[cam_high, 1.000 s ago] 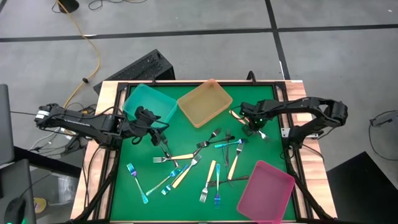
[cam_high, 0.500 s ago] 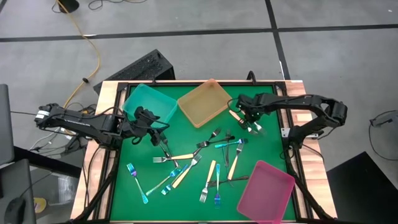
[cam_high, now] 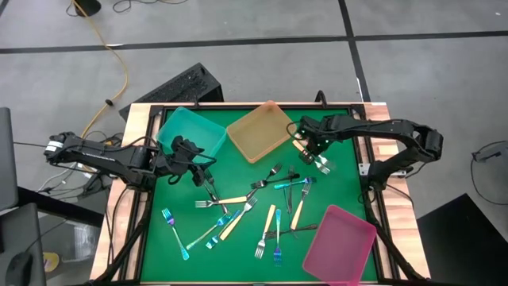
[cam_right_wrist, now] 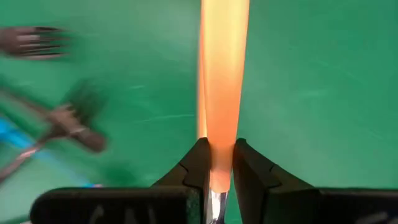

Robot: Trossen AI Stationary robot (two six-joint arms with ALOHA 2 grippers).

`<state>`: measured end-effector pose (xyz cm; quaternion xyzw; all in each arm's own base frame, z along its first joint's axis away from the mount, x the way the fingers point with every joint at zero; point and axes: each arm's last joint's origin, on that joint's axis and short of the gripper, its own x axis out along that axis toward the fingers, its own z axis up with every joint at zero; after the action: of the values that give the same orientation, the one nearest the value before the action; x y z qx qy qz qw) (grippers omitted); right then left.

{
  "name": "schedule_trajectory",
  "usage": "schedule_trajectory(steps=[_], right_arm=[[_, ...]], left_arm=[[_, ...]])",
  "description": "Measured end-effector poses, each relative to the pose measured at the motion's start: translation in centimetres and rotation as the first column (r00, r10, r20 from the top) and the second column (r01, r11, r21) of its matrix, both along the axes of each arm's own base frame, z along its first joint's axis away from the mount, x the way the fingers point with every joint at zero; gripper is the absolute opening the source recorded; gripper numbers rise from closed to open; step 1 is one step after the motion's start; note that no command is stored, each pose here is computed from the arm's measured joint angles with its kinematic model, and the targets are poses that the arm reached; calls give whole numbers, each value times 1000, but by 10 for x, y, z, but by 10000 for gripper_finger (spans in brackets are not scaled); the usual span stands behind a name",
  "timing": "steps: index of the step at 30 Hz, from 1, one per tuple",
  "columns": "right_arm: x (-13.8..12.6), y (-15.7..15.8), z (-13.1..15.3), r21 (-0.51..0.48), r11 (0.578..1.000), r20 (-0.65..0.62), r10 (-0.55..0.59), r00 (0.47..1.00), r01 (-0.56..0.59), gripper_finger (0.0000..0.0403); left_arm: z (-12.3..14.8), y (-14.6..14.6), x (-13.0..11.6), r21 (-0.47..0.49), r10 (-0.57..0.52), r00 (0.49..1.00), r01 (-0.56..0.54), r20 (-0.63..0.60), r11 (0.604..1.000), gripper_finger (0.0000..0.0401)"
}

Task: Sort silverware by color (type)
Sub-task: Put the yellow fork into the pink bin

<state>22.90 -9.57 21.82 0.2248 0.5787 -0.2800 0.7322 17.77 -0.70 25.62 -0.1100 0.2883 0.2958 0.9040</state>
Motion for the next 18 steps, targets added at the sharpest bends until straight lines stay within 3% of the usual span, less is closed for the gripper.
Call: schedule_trajectory(steps=[6,11,15,18], right_arm=[[18,24,17,82,987,110,129,986,-138,75],[34,54,38,136,943,218,270,938,-303,75],[43,86,57,157,881,301,387,871,-446,76],[46,116,69,161,803,353,496,794,-573,76]], left_arm=[[0,0,0,1,2,1000,-2,0,1000,267],[0,0,0,-1,4,1000,-4,2,1000,267],[0,0,0,-1,4,1000,-4,2,1000,267],[0,0,0,-2,4,1000,-4,2,1000,267]])
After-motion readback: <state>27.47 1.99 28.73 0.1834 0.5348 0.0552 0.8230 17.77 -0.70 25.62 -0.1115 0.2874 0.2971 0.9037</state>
